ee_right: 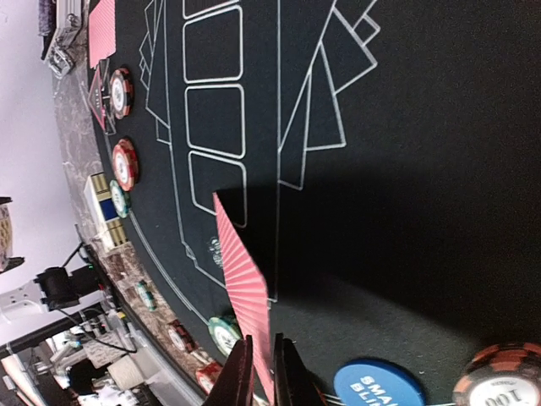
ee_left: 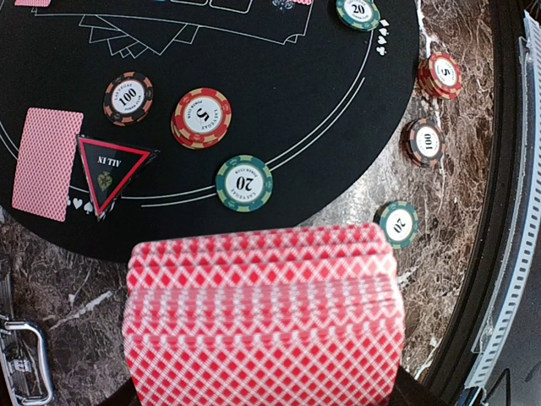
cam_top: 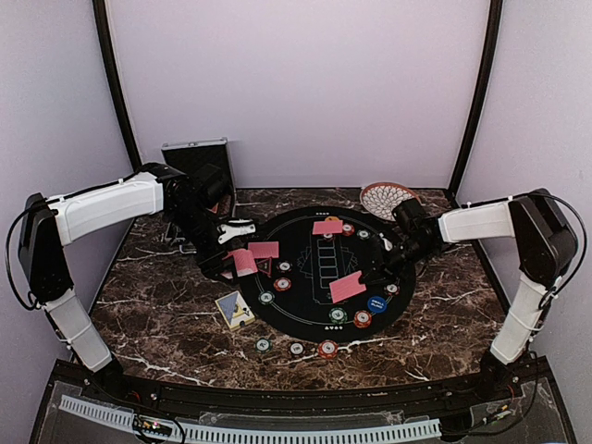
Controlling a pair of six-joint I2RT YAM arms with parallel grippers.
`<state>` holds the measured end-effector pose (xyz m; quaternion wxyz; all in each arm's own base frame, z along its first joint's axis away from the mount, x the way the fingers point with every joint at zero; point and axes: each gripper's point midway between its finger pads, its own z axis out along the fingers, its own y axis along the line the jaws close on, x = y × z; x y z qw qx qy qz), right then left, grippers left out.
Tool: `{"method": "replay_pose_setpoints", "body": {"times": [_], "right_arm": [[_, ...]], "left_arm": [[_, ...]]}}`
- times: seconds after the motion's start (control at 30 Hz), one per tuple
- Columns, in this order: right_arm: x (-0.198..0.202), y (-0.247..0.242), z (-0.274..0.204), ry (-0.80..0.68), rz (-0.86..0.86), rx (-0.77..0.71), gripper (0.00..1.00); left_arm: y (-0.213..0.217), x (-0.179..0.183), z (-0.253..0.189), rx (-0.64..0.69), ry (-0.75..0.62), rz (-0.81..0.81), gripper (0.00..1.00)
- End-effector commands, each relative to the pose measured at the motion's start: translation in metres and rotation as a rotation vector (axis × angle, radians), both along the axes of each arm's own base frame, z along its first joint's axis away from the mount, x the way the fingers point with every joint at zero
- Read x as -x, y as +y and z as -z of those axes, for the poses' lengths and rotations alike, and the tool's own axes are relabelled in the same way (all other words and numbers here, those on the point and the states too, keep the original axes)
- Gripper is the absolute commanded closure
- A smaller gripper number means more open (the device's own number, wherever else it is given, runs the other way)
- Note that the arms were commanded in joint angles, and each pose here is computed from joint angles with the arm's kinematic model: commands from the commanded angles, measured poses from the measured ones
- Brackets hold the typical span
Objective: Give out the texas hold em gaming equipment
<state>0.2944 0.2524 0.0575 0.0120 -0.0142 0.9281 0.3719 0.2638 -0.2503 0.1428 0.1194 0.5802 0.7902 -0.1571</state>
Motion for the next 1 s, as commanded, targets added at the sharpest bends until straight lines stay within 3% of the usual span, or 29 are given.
{"method": "replay_pose_setpoints", "body": {"times": [0.0,0.17,0.33,0.6,0.77,0.97], "right_arm": [[-0.003,-0.014,0.004,-0.039,-0.01,0.109,0.84],[0.001,-0.022,0.002,-0.045,-0.022,0.154,0.74],[-0.01,-0.022,-0.017,-0.102,0.004,0.152,0.55],[-0.019,0.058,-0.091,-0.186,0.002,-0.192,0.25],[-0.007,0.129,-0.121,-0.172,-0.1,-0.376,0.19],[0.009,0.189,-0.132,-0.141,-0.191,-0.476,0.15]], "left_arm": [[0.0,0.006,-0.019,0.037,-0.014,0.011,1.0],[0.001,0.007,-0.019,0.037,-0.009,0.011,1.0],[0.001,0.007,-0.019,0.039,-0.011,0.011,1.0],[-0.002,0.004,-0.024,0.052,-0.025,0.007,1.0],[-0.005,0.002,-0.026,0.068,-0.021,-0.005,1.0],[-0.007,0.001,-0.026,0.082,-0.02,-0.018,1.0]]}}
